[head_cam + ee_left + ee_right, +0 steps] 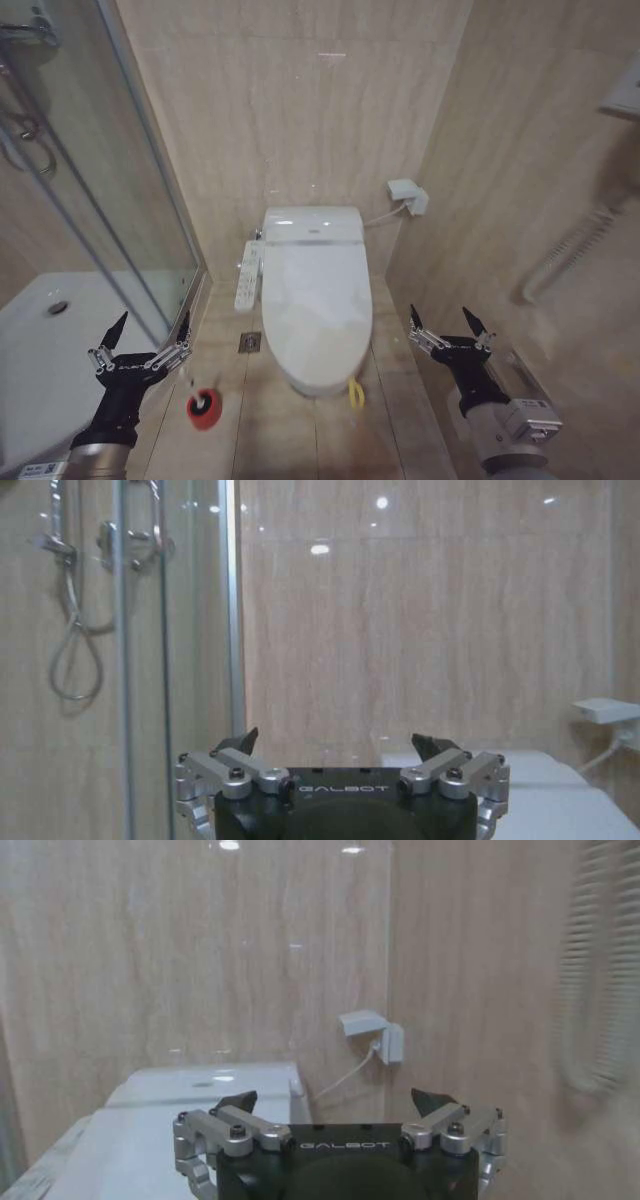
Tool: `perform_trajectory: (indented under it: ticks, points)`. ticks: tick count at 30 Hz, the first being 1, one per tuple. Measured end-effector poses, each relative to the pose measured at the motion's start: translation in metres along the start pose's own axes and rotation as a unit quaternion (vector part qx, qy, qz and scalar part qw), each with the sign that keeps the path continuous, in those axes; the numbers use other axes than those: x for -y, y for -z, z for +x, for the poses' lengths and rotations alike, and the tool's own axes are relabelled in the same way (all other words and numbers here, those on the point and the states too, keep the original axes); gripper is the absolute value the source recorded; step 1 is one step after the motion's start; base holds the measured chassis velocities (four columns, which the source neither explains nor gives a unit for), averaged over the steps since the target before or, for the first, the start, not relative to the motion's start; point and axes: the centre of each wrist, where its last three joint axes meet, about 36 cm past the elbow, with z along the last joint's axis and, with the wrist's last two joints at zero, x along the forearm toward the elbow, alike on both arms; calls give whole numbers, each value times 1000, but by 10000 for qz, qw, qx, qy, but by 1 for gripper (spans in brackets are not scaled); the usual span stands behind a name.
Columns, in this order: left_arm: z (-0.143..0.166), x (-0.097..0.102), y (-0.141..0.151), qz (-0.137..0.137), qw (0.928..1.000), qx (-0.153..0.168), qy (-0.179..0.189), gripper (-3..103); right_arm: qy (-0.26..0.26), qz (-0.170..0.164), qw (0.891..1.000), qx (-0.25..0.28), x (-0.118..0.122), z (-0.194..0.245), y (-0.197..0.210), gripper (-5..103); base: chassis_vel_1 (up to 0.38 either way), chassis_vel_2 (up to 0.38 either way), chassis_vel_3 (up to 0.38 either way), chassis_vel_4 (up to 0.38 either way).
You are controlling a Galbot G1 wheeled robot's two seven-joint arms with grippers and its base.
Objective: Open the toilet lid, clean the toilet bowl with a toilet brush, close the toilet lid, and flush.
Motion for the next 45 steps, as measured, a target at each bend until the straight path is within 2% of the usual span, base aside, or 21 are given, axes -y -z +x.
perform_trajectory:
  ticks: [12,45]
  points:
    - [0,0,0,0,10000,-2,1,100,0,-1,10000,-3,0,0,0,100,329,-321,-319,314]
    - [0,0,0,0,10000,0,-1,100,0,-1,10000,-1,0,0,0,100,-10,2,7,-4]
